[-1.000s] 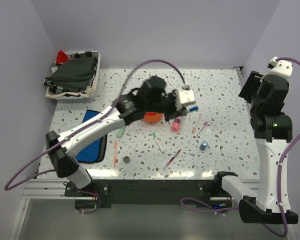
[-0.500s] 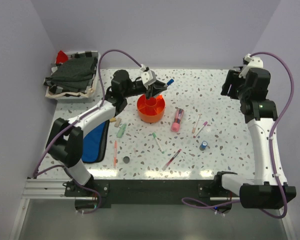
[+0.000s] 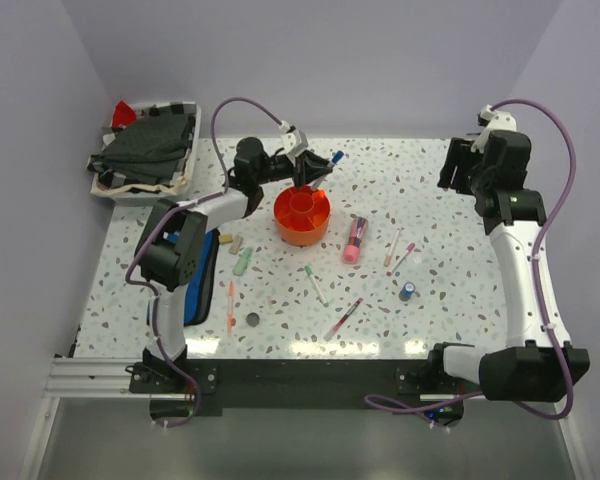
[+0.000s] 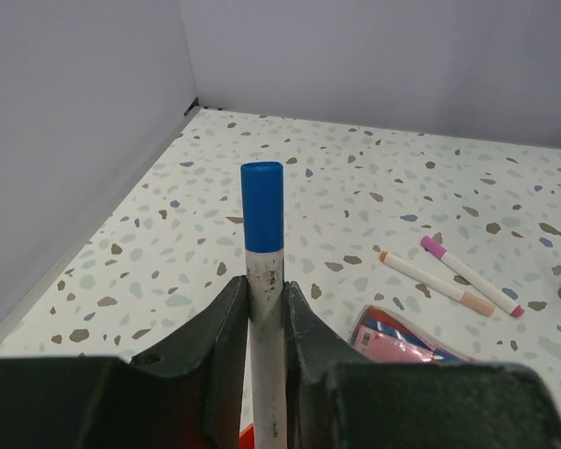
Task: Sort the stationery into containers
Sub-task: Place the pen in the storage box.
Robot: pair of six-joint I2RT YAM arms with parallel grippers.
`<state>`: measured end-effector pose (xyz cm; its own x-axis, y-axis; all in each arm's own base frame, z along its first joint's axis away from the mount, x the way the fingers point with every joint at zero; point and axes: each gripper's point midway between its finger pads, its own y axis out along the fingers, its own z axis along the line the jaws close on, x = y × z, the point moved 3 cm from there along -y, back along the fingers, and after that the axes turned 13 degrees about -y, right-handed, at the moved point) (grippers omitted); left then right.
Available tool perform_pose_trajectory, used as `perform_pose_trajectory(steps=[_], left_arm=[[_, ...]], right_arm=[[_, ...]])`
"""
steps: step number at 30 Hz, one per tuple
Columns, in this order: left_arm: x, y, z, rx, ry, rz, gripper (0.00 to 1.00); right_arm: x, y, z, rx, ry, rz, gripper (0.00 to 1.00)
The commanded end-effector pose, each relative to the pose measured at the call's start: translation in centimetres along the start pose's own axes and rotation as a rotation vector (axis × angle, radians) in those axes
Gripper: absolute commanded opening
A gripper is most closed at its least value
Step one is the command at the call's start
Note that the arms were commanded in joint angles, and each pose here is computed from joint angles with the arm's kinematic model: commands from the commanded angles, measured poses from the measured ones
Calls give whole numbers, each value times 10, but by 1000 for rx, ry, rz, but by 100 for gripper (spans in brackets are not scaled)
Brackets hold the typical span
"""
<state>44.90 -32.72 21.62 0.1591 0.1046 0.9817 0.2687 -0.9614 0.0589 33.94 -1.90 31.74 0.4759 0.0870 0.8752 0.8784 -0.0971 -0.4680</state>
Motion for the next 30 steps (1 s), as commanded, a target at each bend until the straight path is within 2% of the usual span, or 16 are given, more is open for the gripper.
perform_pose_trajectory(steps=[1,10,23,25,27,30], left_arm=[[30,-9,21,-2,72,-81,0],[2,-21,38,11,37,-43,0],[-25,-32,31,30,-10,-21,1],[-29,-34,29,30,-13,-11,7],[-33,-37,26,30,-8,-4,21],[-30,-39,27,42,22,-8,36]], right_arm=[[12,5,0,8,-13,-38,66],[13,23,3,16,-14,-20,66],[9,28,13,50,-40,-7,66],[9,28,14,56,-44,-9,66],[8,27,15,61,-50,-11,66],[9,26,16,64,-47,-18,66]])
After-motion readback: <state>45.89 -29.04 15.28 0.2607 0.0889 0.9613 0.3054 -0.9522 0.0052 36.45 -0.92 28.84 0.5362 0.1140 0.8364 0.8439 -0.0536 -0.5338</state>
